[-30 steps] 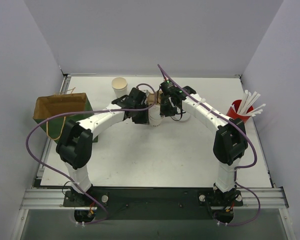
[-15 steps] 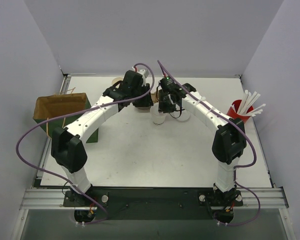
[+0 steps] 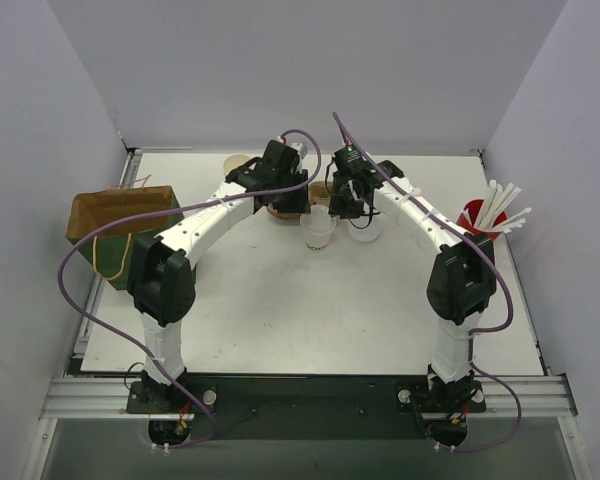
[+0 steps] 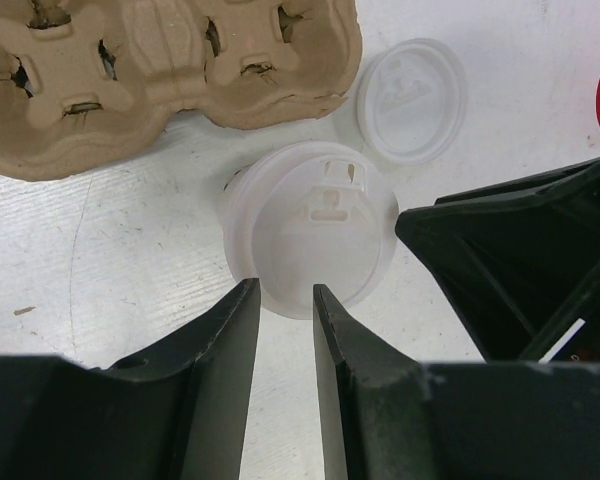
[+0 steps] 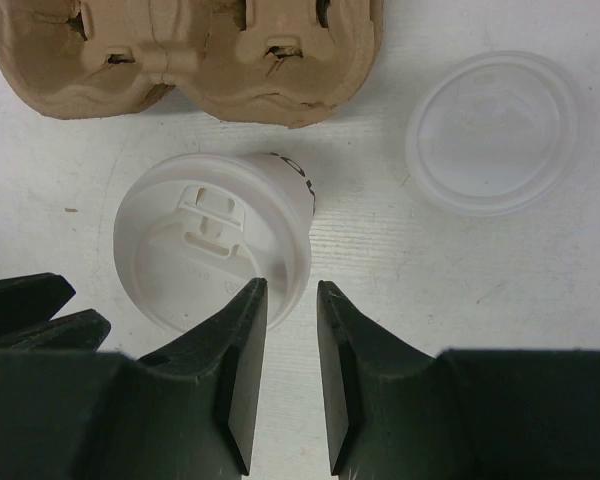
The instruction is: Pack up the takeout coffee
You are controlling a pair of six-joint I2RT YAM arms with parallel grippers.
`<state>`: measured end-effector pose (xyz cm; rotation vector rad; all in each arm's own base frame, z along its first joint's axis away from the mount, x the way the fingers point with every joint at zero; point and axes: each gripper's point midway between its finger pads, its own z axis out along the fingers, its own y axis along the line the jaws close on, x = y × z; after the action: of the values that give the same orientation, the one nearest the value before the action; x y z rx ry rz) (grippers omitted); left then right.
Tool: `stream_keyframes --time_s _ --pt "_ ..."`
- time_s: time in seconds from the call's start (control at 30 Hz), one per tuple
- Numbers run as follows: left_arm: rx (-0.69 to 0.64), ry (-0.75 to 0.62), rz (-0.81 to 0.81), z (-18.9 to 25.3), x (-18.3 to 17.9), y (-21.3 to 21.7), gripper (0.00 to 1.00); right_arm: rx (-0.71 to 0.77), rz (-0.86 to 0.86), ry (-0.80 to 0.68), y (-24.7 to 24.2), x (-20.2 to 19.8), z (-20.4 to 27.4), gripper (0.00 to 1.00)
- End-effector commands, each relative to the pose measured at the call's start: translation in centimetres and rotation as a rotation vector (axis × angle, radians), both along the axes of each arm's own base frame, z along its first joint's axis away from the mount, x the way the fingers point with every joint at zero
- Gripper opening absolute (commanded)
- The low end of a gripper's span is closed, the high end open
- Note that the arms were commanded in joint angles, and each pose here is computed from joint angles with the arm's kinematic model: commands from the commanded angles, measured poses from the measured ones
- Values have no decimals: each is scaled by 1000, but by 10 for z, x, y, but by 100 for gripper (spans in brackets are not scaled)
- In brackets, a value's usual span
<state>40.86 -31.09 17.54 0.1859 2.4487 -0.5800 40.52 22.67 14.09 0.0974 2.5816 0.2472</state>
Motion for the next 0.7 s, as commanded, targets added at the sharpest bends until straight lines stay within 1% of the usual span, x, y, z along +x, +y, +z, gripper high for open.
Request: stream_keyframes --time_s 0.0,0.4,0.67 --pt "-13 -41 -5 12 7 -1 38 -16 1 5 0 5 0 23" --pt "-5 -30 -13 7 9 -3 38 -31 8 31 2 7 -14 20" --pt "-16 -86 -8 38 14 -2 38 -35 17 31 4 5 -15 20"
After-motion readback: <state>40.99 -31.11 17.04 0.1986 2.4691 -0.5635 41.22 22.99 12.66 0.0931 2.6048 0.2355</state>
